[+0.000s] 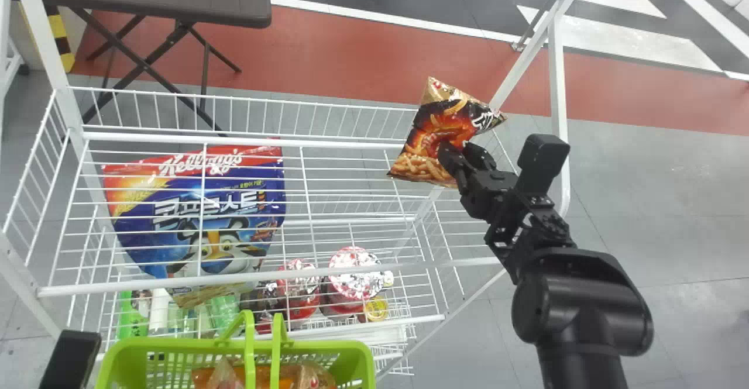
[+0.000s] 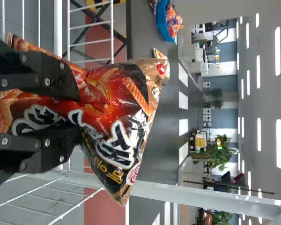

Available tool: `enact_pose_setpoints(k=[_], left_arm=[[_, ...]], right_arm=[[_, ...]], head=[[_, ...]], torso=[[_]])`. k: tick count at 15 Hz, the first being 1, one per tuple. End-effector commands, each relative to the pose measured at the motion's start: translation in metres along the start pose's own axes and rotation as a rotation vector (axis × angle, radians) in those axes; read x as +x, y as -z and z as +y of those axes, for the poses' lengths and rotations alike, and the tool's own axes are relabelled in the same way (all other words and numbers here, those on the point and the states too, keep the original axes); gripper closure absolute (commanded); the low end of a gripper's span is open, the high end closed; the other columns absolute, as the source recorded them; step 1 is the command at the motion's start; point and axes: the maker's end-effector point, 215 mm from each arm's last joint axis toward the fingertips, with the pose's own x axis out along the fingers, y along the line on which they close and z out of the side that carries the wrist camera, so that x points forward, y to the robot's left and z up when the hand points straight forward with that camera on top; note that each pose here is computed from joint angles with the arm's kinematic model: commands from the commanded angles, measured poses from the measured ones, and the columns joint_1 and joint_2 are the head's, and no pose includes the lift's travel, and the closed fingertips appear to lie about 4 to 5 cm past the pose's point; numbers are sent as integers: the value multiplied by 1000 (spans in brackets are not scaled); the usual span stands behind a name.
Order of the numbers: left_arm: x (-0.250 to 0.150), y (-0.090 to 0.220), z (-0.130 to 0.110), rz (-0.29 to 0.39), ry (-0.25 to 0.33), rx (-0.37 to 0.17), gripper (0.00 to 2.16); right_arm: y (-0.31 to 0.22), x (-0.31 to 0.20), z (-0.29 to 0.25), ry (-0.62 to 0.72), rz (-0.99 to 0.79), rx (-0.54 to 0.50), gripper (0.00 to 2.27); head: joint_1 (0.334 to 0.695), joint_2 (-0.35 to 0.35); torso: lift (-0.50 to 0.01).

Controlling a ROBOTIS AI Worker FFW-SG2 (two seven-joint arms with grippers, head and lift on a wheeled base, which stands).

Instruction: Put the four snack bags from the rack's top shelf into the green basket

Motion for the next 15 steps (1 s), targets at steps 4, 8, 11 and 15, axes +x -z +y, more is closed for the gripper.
enact_pose_setpoints(k=[4, 8, 11, 15], left_arm=[[-1, -2, 3, -7, -7, -5, 2145], [-3, -5, 9, -13, -20, -12, 2145], [-4, -6, 9, -18, -16, -16, 2145], [-2, -6, 9, -17, -12, -19, 2145]], right_arm=[[-20, -97, 69, -169, 53, 84, 2128], [34, -176, 141, -339, 287, 240, 2125], [103, -233, 195, -484, 585, 427, 2125], [163, -290, 247, -613, 844, 598, 2125]], head=[[695, -350], [695, -350], [695, -350], [695, -350]], torso=[[0], [0], [0], [0]])
